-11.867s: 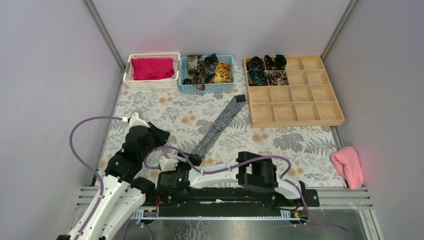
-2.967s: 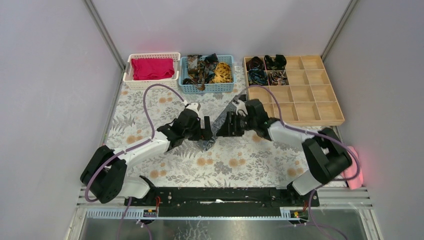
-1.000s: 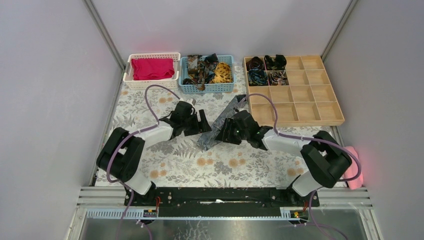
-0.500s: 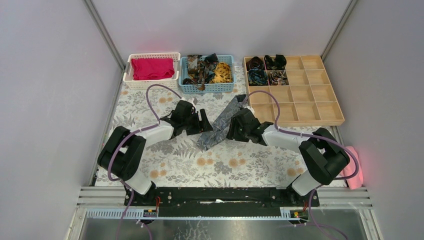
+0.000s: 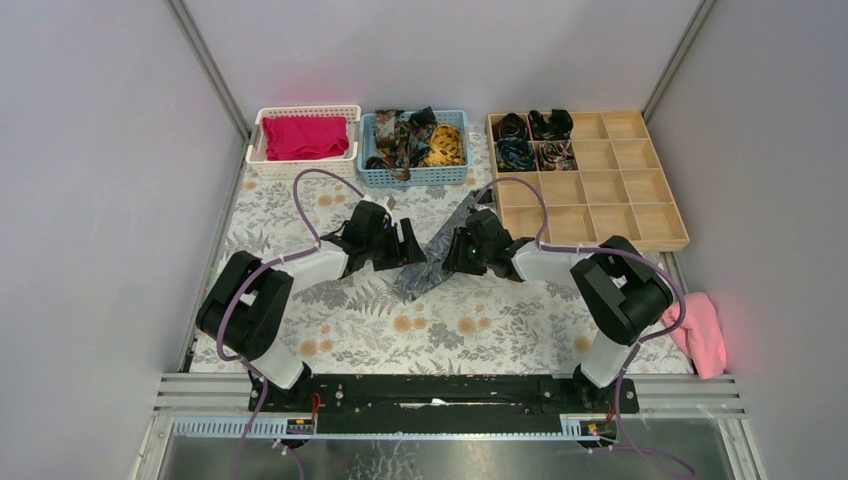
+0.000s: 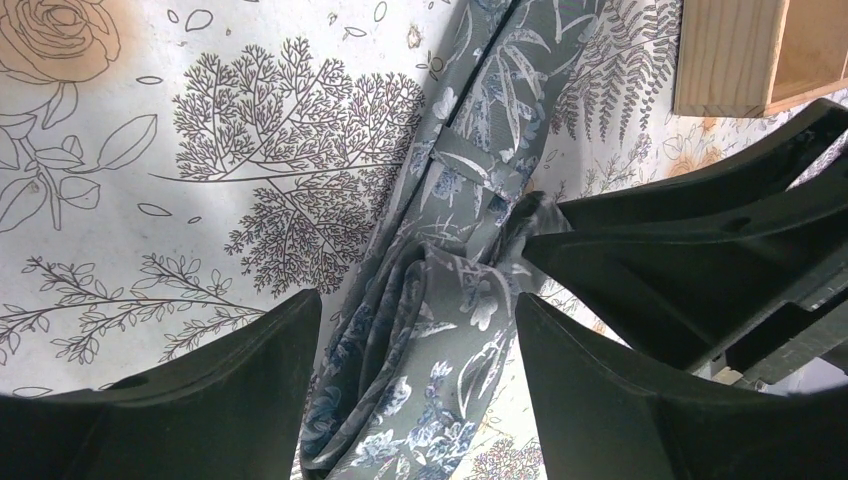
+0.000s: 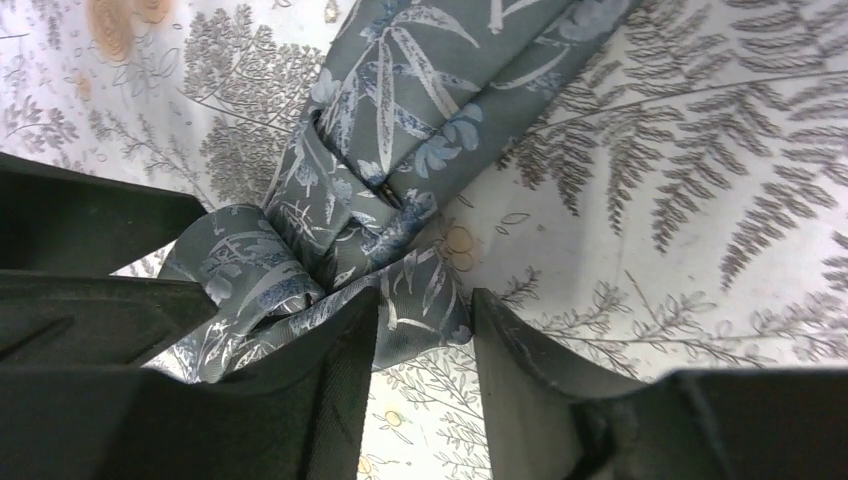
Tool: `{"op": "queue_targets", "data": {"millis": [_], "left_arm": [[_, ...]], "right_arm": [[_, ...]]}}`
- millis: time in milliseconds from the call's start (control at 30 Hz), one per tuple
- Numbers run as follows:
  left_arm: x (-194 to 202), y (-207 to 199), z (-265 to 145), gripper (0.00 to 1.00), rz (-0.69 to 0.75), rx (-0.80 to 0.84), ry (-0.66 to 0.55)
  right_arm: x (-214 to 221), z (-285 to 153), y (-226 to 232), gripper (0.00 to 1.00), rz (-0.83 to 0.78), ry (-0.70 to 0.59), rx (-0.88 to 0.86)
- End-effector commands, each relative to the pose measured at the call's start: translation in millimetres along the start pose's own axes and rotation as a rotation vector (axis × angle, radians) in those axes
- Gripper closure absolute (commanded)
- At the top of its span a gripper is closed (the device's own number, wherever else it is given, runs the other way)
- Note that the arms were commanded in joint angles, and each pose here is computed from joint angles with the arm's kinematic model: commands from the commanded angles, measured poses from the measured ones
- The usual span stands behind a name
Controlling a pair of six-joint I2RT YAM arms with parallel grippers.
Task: Roll the ties
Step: Roll the tie at the center of the board.
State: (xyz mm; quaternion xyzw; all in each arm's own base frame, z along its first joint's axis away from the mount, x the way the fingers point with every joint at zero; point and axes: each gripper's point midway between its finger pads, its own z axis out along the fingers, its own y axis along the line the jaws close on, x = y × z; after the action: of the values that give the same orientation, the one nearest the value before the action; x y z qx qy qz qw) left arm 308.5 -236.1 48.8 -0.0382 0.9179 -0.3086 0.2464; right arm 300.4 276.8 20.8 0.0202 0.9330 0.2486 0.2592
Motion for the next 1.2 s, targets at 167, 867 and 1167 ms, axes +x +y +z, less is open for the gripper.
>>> {"op": "queue_targets", "data": {"millis": [167,867,1167], "left_arm": [[-11.2,-2.3,-2.5,0.22,0.017,0.022,-0.04],[-23.0,21.2,-43.8,0.19,-0.042,-0.058,-0.147],[-37.6,28.6,-73.3,0.18,-0.038,-0.134,-0.244]], "right_arm": [[-5.1,-8.8,27.1,0.76,-0.029,0.004,-0.14],[25.2,-82.2,174.2,0.8,-0.426,0.011,-0.481],[112.6,-79.8,162.6,0.8,-0.462,0.163,-0.441]]}}
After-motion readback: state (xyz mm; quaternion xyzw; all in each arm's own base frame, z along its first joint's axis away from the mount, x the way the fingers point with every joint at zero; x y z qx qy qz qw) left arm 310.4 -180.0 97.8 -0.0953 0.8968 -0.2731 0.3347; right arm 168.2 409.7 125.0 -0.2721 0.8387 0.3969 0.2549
